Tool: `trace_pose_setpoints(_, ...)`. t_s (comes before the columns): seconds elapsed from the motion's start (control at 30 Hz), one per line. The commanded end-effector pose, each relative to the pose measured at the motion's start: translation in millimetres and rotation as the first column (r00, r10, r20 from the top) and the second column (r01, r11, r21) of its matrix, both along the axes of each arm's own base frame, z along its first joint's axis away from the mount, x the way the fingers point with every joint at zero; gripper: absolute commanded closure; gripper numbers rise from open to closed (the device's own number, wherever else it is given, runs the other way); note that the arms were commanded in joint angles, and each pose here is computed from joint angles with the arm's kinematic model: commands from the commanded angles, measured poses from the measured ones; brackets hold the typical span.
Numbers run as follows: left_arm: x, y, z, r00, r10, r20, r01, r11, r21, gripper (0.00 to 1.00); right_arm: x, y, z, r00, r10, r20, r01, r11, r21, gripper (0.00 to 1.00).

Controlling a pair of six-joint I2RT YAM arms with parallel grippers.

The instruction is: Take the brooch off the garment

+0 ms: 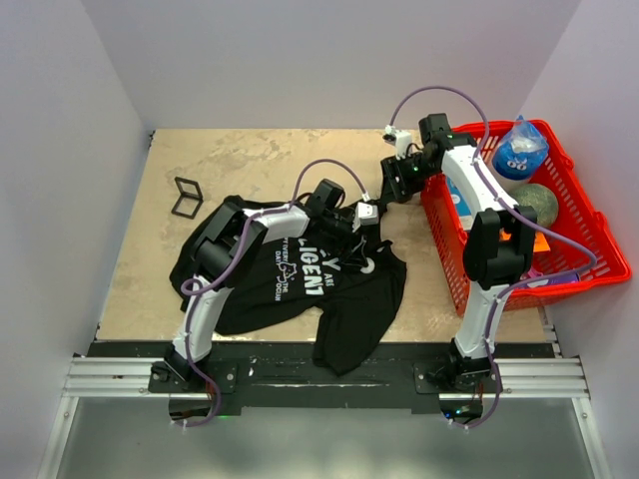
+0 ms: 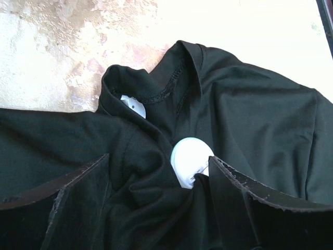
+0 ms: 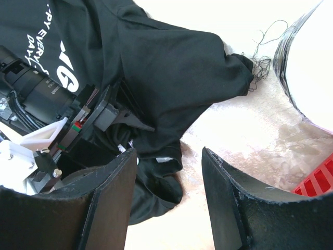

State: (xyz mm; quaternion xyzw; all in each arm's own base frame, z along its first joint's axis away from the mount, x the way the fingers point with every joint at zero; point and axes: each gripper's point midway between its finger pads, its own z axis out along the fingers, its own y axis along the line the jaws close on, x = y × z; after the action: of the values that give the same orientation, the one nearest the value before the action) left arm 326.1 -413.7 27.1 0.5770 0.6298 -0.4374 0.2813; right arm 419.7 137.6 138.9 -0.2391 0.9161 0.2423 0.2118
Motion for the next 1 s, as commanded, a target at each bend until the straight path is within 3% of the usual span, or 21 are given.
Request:
trace_pose_setpoints(0.0, -12, 29, -60, 0.993, 0.064, -0.102, -0.044, 0.98, 0.192, 0.22, 5, 5, 16, 0.999, 0.002, 0.034, -0.003, 0.999, 0.035, 0.43)
trace_pose_setpoints(0.17, -14, 30, -65, 0.993, 0.052, -0.105, -0.03, 0.98, 0.198, 0.25, 6, 4, 14, 0.999, 0.001, 0.032, -0.002, 1.0, 0.03, 0.43)
trace_pose_setpoints(0.33, -19, 30, -63, 0.995, 0.011, -0.102, 0.007, 0.985, 0.172, 0.18, 9, 5, 14, 0.999, 0.002, 0.034, -0.003, 1.0, 0.031, 0.43)
trace_pose_setpoints(0.47, -15, 35, -71, 0.999, -0.015, -0.031, 0.021, 0.978, 0.205, 0.19, 9, 5, 14, 0.999, 0.002, 0.035, -0.003, 1.0, 0.03, 0.43)
trace_pose_setpoints(0.97, -14, 39, -86, 1.0, -0.005, 0.013, 0.001, 0.961, 0.278, 0.25, 10, 6, 14, 1.0, 0.004, 0.031, -0.005, 0.999, 0.036, 0.43)
